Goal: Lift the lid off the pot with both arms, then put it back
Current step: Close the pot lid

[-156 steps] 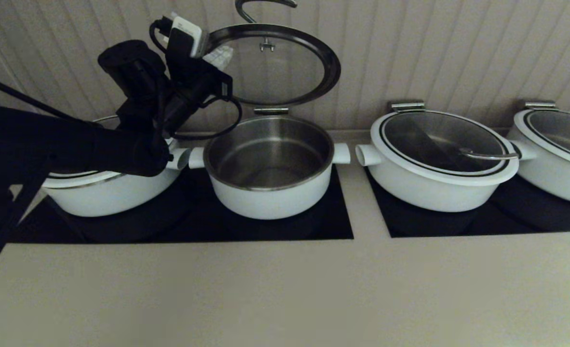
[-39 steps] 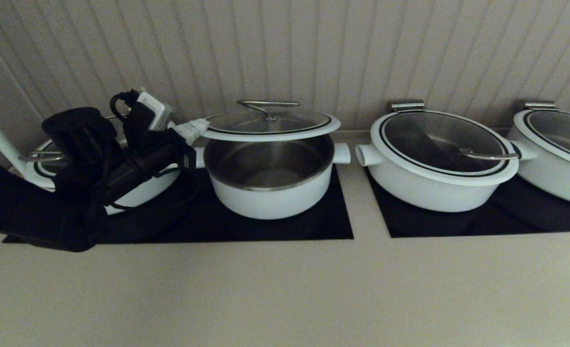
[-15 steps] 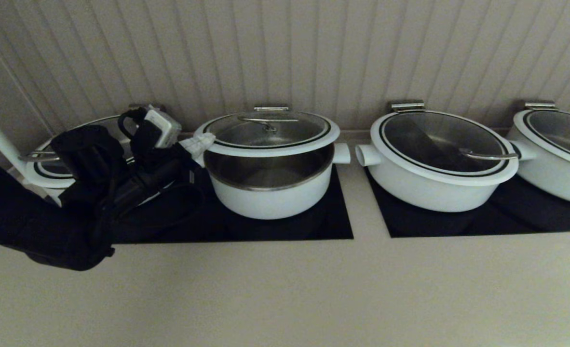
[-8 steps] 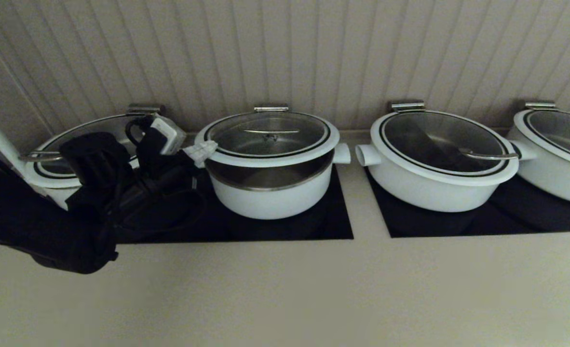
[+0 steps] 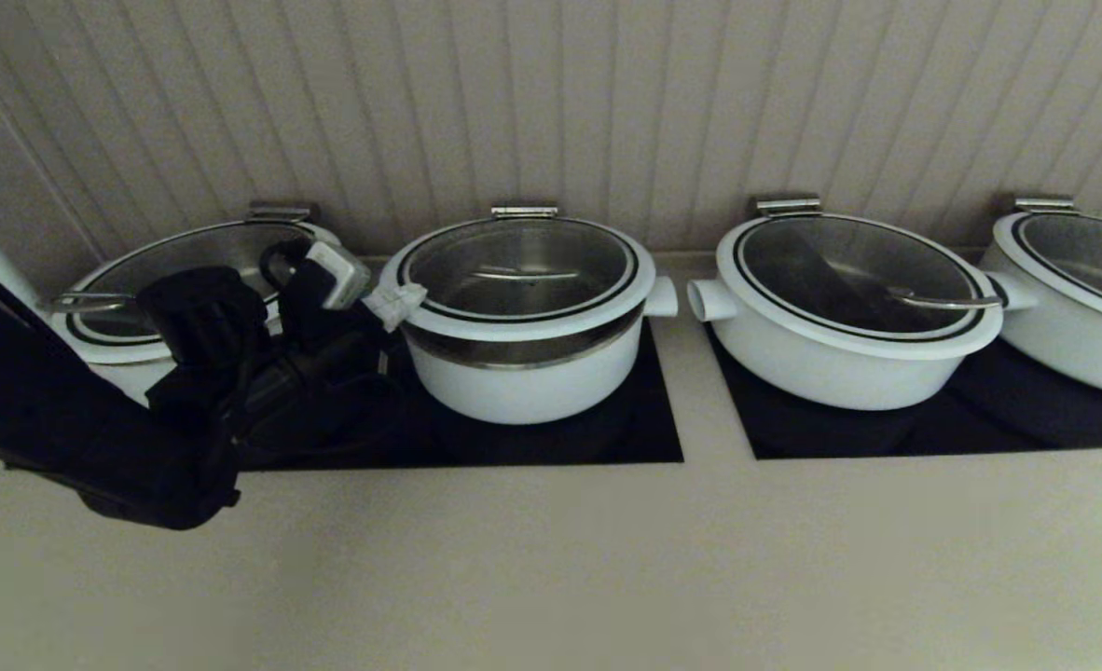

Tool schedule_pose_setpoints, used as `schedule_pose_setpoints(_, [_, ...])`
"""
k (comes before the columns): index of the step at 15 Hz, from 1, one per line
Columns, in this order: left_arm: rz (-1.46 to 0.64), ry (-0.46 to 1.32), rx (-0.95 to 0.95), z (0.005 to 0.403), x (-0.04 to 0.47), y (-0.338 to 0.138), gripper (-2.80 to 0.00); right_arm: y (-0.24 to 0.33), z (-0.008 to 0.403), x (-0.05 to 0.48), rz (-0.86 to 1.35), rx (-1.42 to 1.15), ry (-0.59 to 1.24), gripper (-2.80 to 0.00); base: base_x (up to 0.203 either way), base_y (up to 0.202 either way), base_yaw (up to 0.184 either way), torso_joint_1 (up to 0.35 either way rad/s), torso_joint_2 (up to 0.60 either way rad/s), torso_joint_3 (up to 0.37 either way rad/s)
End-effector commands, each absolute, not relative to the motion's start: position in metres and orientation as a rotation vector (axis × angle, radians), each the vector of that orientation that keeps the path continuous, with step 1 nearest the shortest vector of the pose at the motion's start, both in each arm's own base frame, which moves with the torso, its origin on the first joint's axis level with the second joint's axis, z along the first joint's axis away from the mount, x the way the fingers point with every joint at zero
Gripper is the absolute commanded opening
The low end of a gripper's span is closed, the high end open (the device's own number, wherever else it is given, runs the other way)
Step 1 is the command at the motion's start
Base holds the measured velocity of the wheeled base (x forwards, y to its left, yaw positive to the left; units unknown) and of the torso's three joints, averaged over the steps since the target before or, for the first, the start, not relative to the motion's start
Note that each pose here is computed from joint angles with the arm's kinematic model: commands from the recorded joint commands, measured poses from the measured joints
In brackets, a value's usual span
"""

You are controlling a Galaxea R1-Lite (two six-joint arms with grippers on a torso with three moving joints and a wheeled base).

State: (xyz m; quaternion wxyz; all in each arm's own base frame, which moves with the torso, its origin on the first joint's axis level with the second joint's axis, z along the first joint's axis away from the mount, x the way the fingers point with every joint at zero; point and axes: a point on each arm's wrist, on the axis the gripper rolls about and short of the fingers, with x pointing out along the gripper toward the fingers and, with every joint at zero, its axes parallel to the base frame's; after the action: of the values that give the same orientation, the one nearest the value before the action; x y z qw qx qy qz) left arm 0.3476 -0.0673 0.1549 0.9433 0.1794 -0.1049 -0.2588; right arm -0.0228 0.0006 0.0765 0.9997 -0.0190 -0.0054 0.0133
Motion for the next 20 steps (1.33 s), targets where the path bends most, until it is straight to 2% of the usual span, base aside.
schedule_pose_setpoints(1, [-0.531, -0.205, 0.367, 0.148, 0.353, -0.068, -2.8, 0.001, 0.077, -0.023, 0.027, -0.038, -0.011, -2.8, 0.0, 0.0, 0.0, 0.0, 0.0, 0.0])
schedule_pose_setpoints(12, [-0.542, -0.147, 0.359, 0.119, 0.366, -0.07, -2.8, 0.001, 0.077, -0.023, 0.027, -0.038, -0.011, -2.8, 0.0, 0.0, 0.0, 0.0, 0.0, 0.0])
schedule_pose_setpoints(20, [-0.542, -0.149, 0.359, 0.117, 0.366, -0.07, -2.8, 0.001, 0.077, -0.023, 0.027, -0.038, -0.011, -2.8, 0.0, 0.0, 0.0, 0.0, 0.0, 0.0])
